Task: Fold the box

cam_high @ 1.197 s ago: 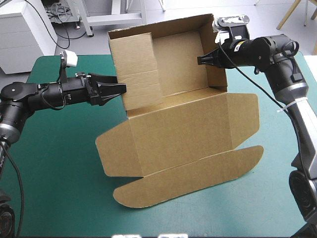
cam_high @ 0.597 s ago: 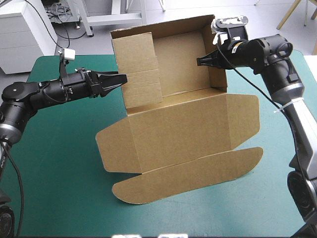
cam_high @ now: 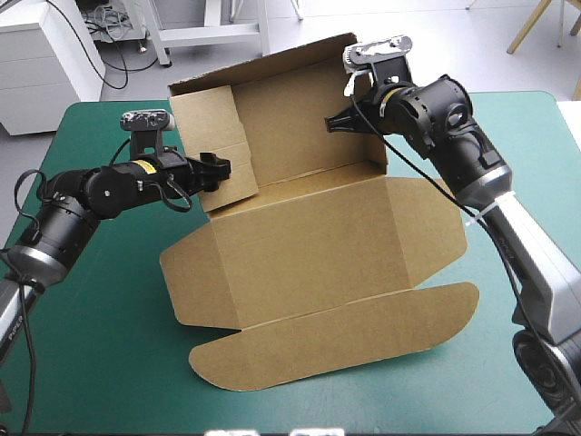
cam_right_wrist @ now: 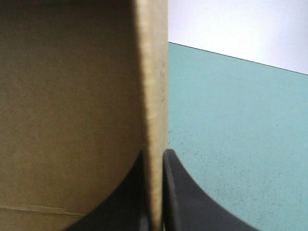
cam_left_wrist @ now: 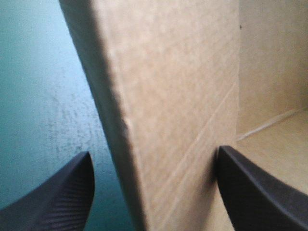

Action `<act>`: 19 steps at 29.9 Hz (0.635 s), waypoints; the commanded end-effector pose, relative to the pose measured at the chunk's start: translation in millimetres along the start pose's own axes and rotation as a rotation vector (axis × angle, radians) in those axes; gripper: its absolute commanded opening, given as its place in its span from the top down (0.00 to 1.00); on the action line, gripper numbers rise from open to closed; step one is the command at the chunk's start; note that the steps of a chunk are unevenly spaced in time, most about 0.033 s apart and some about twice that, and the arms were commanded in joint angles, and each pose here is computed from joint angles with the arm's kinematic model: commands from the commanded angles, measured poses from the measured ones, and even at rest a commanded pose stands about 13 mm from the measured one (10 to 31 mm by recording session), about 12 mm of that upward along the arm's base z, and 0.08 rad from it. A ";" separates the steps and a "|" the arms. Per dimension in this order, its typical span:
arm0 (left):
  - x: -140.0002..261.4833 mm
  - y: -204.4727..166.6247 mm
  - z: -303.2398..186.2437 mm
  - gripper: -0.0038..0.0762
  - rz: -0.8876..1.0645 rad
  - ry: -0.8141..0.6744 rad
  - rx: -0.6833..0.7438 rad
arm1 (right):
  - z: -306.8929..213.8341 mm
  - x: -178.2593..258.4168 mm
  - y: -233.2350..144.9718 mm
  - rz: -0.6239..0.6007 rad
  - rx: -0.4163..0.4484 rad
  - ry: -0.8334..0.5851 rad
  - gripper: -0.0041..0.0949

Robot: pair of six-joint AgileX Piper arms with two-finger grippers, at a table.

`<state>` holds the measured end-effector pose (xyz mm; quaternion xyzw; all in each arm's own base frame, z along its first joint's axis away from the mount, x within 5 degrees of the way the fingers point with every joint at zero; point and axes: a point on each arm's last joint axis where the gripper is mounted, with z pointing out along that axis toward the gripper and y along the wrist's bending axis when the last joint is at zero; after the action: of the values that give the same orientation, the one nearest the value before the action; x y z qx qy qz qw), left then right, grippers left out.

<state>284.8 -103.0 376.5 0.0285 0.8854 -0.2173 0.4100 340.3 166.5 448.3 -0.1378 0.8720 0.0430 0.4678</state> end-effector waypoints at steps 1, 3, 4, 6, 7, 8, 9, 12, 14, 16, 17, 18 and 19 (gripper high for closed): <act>-18.3 -9.8 -17.7 0.34 -0.009 -0.146 -0.010 | -32.2 -19.2 1.4 -0.003 -0.002 -0.165 0.98; -22.1 -11.7 -19.6 0.34 -0.022 -0.172 0.004 | -33.2 -19.1 6.1 -0.015 -0.008 -0.168 0.98; -24.2 -12.4 -20.7 0.34 -0.032 -0.189 0.009 | -33.4 -19.0 7.0 -0.017 -0.010 -0.168 0.98; -26.7 -13.3 -21.8 0.34 -0.045 -0.209 0.017 | -33.7 -18.9 8.6 -0.019 -0.014 -0.168 0.98; -26.9 -13.7 -21.8 0.35 -0.057 -0.211 0.022 | -33.7 -18.9 8.7 -0.018 -0.015 -0.168 0.98; -26.9 -13.8 -21.6 0.36 -0.071 -0.210 0.025 | -33.7 -18.9 8.7 -0.018 -0.015 -0.168 0.98; -26.8 -13.6 -20.9 0.38 -0.077 -0.209 0.025 | -33.7 -18.9 8.7 -0.018 -0.015 -0.168 0.98; -26.7 -12.7 -18.6 0.55 -0.094 -0.206 0.020 | -33.7 -18.7 8.6 -0.018 -0.015 -0.166 0.98; -27.1 -12.5 -17.3 0.76 -0.094 -0.209 0.020 | -33.7 -18.7 8.6 -0.018 -0.015 -0.166 0.98; -27.4 -12.4 -17.4 0.96 -0.089 -0.213 0.018 | -33.6 -18.3 8.5 -0.018 -0.014 -0.162 0.98; -27.6 -12.2 -17.5 0.96 -0.085 -0.214 0.016 | -33.5 -17.6 8.3 -0.018 -0.011 -0.153 0.98; -27.8 -12.0 -17.8 0.96 -0.073 -0.213 0.010 | -33.3 -16.0 7.8 -0.012 -0.007 -0.136 0.98; -27.4 -11.6 -18.0 0.96 -0.054 -0.205 0.002 | -33.0 -14.1 7.3 -0.007 -0.001 -0.114 0.98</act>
<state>294.3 -101.6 382.2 -0.0199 0.8755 -0.2039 0.4375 334.2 175.2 448.8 -0.1471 0.8697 0.0224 0.4706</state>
